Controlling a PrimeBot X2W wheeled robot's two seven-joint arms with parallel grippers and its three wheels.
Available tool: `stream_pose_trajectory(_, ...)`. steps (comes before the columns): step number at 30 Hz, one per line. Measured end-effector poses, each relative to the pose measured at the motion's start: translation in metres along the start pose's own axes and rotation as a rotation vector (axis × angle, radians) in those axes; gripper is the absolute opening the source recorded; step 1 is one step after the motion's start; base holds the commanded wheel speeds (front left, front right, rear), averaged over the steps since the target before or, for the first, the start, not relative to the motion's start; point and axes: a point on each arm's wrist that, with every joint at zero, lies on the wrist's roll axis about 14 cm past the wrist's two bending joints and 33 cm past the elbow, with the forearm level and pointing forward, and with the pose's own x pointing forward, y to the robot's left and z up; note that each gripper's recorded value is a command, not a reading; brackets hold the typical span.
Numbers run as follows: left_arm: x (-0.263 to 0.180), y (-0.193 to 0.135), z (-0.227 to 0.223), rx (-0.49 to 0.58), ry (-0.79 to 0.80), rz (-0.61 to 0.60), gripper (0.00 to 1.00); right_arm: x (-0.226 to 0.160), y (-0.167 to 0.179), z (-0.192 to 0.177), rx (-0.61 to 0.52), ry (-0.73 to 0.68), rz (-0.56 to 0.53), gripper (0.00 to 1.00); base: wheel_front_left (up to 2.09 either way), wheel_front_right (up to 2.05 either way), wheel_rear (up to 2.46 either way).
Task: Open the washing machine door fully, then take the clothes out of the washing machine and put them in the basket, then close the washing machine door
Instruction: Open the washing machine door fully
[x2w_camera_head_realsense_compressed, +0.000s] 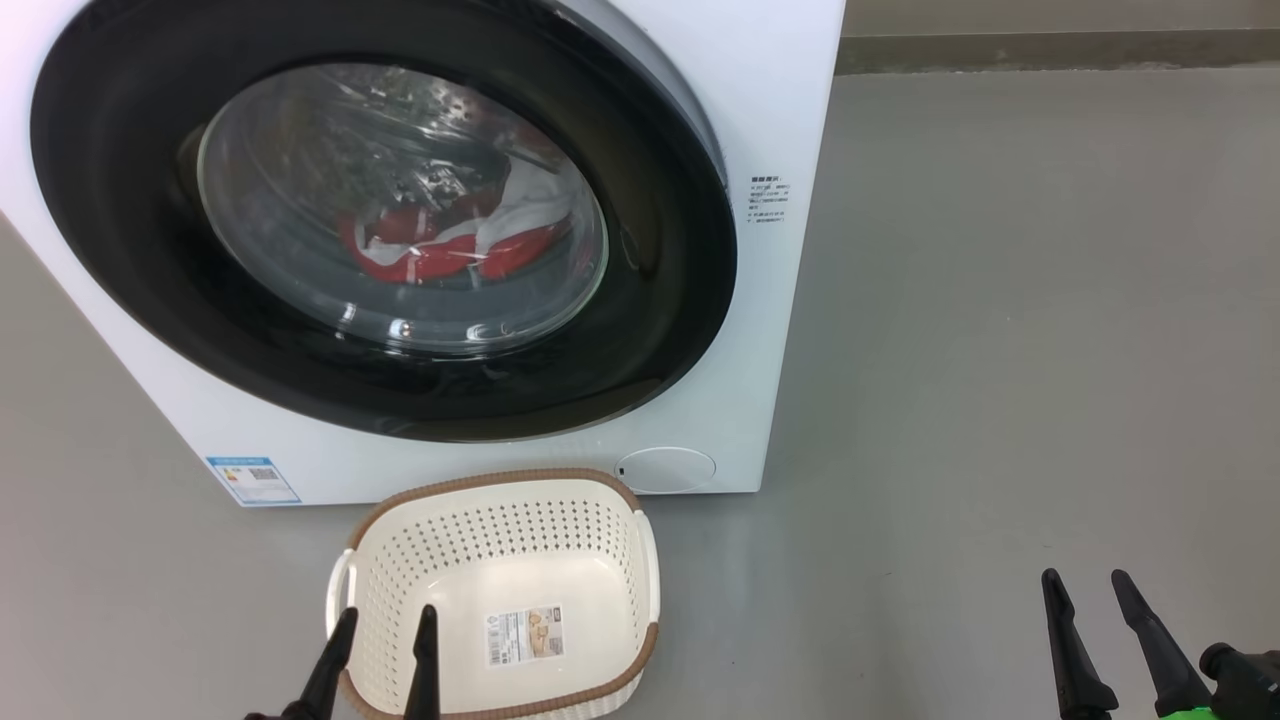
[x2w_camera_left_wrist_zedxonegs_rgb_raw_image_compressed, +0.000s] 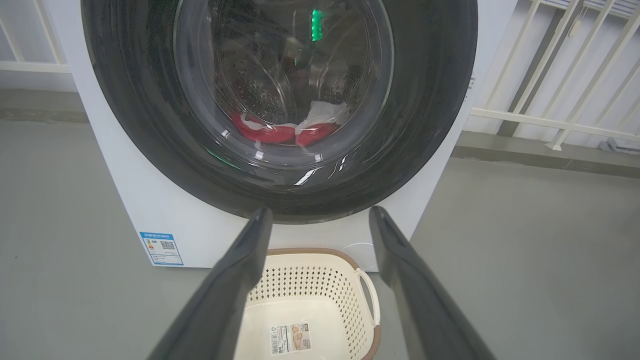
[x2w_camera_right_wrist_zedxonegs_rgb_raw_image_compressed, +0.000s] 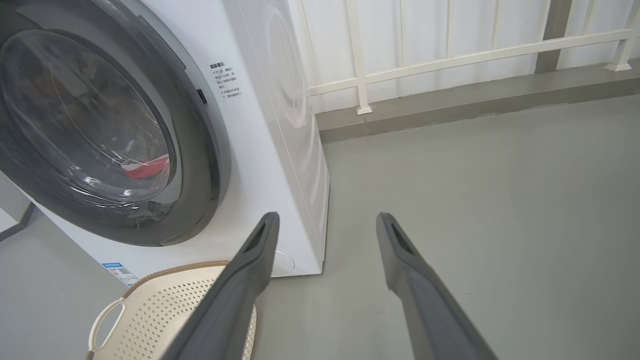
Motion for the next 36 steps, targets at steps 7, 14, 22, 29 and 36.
stream_pose_trajectory(7,0.001,-0.001,-0.001,-0.009,0.003,-0.001,1.00,0.000,0.005,0.006,0.036,-0.023,0.009,0.16,0.00,0.00,0.00)
stream_pose_trajectory(14,0.004,-0.002,-0.004,-0.017,0.014,-0.005,1.00,0.026,0.024,0.039,0.193,-0.130,0.051,0.00,0.00,0.00,0.00)
stream_pose_trajectory(22,0.018,-0.011,-0.004,-0.038,0.013,-0.028,1.00,0.085,0.066,0.111,0.320,-0.310,0.192,0.00,0.00,0.00,0.00)
stream_pose_trajectory(29,0.029,-0.012,-0.004,-0.055,0.013,-0.029,1.00,0.124,0.101,0.146,0.350,-0.361,0.321,0.00,0.00,0.00,0.00)
stream_pose_trajectory(36,0.040,-0.010,-0.008,-0.081,0.026,-0.014,1.00,0.167,0.144,0.147,0.401,-0.289,0.469,0.00,0.00,0.00,0.00)
